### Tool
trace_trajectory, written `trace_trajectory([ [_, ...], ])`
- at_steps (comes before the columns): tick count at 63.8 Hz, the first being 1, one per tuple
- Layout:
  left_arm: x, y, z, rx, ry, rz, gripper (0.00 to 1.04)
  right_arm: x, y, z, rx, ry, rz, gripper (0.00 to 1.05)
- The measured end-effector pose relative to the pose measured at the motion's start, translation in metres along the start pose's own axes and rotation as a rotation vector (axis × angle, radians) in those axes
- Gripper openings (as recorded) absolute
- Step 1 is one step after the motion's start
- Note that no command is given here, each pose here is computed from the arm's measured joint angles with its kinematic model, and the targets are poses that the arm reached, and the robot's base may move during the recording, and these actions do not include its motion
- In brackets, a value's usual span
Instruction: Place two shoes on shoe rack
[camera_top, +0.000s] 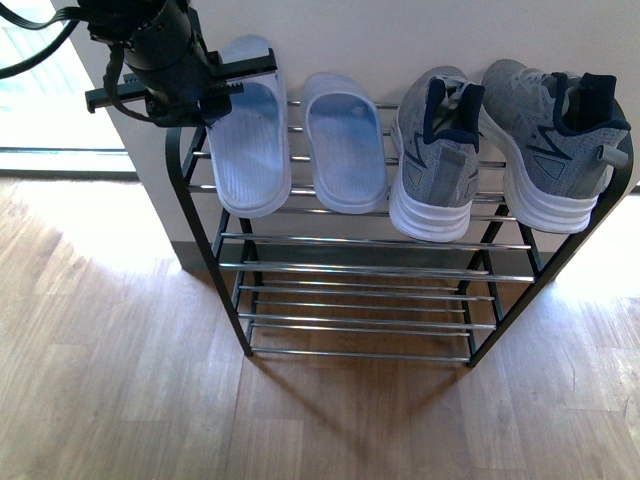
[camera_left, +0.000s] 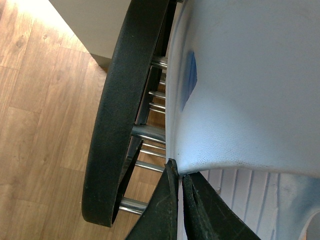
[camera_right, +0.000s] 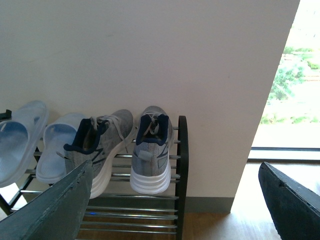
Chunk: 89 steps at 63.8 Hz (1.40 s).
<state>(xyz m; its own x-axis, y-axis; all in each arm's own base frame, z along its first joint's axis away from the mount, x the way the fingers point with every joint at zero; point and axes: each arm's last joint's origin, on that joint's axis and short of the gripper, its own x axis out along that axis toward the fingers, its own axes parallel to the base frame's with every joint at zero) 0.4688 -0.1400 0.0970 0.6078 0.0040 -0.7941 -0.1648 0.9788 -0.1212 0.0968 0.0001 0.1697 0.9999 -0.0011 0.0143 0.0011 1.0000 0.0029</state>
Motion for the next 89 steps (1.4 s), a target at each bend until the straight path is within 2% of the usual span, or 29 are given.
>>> trace_trajectory([
  [6, 0.003, 0.0, -0.001, -0.004, 0.002, 0.002, 0.02, 0.0, 0.0, 0.0, 0.0, 0.0, 0.0, 0.96],
  [13, 0.003, -0.002, 0.0, -0.013, -0.01, -0.025, 0.29, 0.0, 0.0, 0.0, 0.0, 0.0, 0.0, 0.96],
  [19, -0.001, -0.006, 0.0, -0.012, -0.021, -0.048, 0.43, 0.0, 0.0, 0.0, 0.0, 0.0, 0.0, 0.96],
  [29, -0.029, -0.012, 0.003, -0.005, -0.082, -0.068, 0.8, 0.0, 0.0, 0.0, 0.0, 0.0, 0.0, 0.96],
  [36, -0.051, -0.01, 0.008, -0.011, -0.144, -0.054, 0.97, 0.0, 0.0, 0.0, 0.0, 0.0, 0.0, 0.96],
  [48, -0.099, 0.004, 0.01, -0.005, -0.303, 0.027, 0.95, 0.0, 0.0, 0.0, 0.0, 0.0, 0.0, 0.96],
  [63, -0.171, 0.048, -0.006, -0.054, -0.441, 0.135, 0.95, 0.0, 0.0, 0.0, 0.0, 0.0, 0.0, 0.96],
  [76, -0.237, 0.092, -0.035, -0.126, -0.538, 0.247, 0.95, 0.0, 0.0, 0.0, 0.0, 0.0, 0.0, 0.96],
  [89, -0.288, 0.123, -0.081, -0.187, -0.588, 0.338, 0.95, 0.0, 0.0, 0.0, 0.0, 0.0, 0.0, 0.96],
])
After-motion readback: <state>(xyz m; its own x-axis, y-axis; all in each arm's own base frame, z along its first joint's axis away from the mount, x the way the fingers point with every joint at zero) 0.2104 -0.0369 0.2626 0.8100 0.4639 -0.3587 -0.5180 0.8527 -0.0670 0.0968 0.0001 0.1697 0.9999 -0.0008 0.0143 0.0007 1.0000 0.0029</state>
